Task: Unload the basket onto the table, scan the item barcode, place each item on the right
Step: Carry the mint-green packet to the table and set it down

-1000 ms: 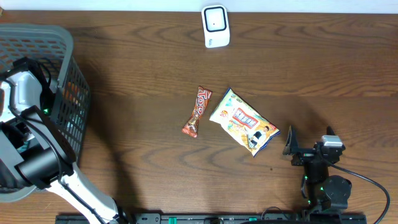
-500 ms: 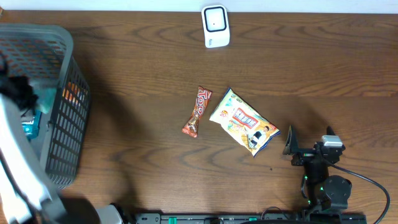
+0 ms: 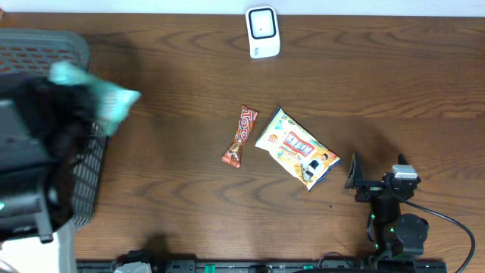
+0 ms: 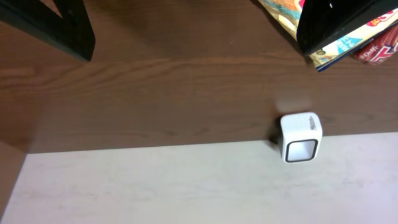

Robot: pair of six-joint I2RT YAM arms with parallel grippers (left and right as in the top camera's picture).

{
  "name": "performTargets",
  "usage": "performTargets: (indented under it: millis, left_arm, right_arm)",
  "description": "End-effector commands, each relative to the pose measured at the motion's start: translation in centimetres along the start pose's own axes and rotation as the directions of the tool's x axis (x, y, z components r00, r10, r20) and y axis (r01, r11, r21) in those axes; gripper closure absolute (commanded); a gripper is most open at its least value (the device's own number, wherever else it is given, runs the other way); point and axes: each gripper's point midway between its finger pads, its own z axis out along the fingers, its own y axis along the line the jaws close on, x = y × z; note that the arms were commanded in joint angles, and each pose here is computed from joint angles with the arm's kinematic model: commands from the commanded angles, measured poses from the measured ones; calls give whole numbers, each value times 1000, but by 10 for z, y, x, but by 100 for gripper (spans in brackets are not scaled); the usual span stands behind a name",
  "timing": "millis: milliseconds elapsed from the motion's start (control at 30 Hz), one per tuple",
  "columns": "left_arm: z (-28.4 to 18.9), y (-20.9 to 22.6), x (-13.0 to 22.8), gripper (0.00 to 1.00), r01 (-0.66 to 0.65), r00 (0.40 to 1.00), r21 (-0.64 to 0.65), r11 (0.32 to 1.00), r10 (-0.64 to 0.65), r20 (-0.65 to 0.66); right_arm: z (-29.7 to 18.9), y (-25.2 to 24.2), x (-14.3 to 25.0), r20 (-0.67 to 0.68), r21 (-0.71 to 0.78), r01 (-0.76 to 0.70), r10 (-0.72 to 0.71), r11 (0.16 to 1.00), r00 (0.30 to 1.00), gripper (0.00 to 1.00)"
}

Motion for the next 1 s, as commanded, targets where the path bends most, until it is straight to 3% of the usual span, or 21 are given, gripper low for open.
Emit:
performTargets:
  millis: [0,100,233,467,700,733,833,867,967]
  left_arm:
    - [20,-11,68,92,-253,943,54,966,259,-209]
    - [42,-4,134,92,-428,829,77,900,425,-364]
    - [79,33,208,92,-615,663,24,788,533,-525]
    - [123,86,299,92,-751,479,-27,660,515,-711]
    - [149,111,374,92,-757,346,51,651,466,-814]
    - [150,113,377,90,-759,341,49,649,460,-820]
    - [152,119,376,46,-768,337,34,639,449,-827]
    - [152,119,375,37,-768,339,30,640,446,-828]
    - [152,115,369,37,-766,345,27,643,446,-826]
  right_arm:
    - [0,2,1,-3,-9,12,-12,1000,1000,1]
    - [0,2,1,-3,-9,12,-12,1000,1000,1]
    - [0,2,1,-3,-9,12,-12,1000,1000,1]
    - [0,2,1,-3,-9,12,-12,1000,1000,1]
    - [0,2,1,-3,-9,12,-12,1000,1000,1]
    - [0,2,1,-3,-9,12,-12,1000,1000,1]
    - [0,2,1,-3,-9,12,-12,1000,1000,1]
    - [0,2,1,-3,-9,12,-12,1000,1000,1]
    - [0,2,1,-4,-9,12,-12,1000,1000,1]
